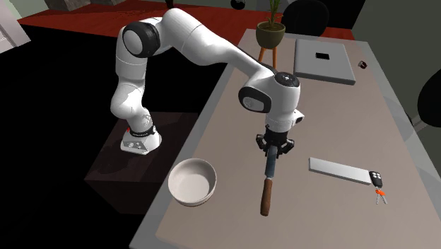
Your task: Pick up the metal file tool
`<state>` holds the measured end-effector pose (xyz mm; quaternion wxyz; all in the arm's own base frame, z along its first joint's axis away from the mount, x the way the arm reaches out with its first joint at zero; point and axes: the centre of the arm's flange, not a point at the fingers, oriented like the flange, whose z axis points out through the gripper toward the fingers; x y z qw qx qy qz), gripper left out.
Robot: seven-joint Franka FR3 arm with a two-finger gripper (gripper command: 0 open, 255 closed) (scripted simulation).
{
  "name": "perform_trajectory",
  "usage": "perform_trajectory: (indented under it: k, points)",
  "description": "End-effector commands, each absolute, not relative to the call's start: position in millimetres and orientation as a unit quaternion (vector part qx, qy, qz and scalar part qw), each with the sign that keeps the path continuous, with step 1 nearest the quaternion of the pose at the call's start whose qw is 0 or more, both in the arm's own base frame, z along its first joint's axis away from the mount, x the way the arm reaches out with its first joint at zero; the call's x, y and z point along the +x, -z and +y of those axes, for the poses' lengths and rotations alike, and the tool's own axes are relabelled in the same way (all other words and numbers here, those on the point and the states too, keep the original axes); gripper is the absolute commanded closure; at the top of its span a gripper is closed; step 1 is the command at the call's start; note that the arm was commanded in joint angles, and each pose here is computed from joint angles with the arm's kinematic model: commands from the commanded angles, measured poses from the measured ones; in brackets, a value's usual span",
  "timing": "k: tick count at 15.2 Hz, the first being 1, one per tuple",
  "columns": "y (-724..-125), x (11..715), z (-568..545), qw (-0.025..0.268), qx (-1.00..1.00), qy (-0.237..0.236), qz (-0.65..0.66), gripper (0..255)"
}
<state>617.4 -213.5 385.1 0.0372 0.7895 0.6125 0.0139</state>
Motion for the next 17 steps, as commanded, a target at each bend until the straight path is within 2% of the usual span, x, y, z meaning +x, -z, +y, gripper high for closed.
perform_trajectory:
  k: [1, 17]
  points:
    - [-390, 618, -214, 0.037, 0.789, -0.014, 0.612, 255]
    - [-465, 618, -214, 0.037, 0.789, -0.014, 0.612, 255]
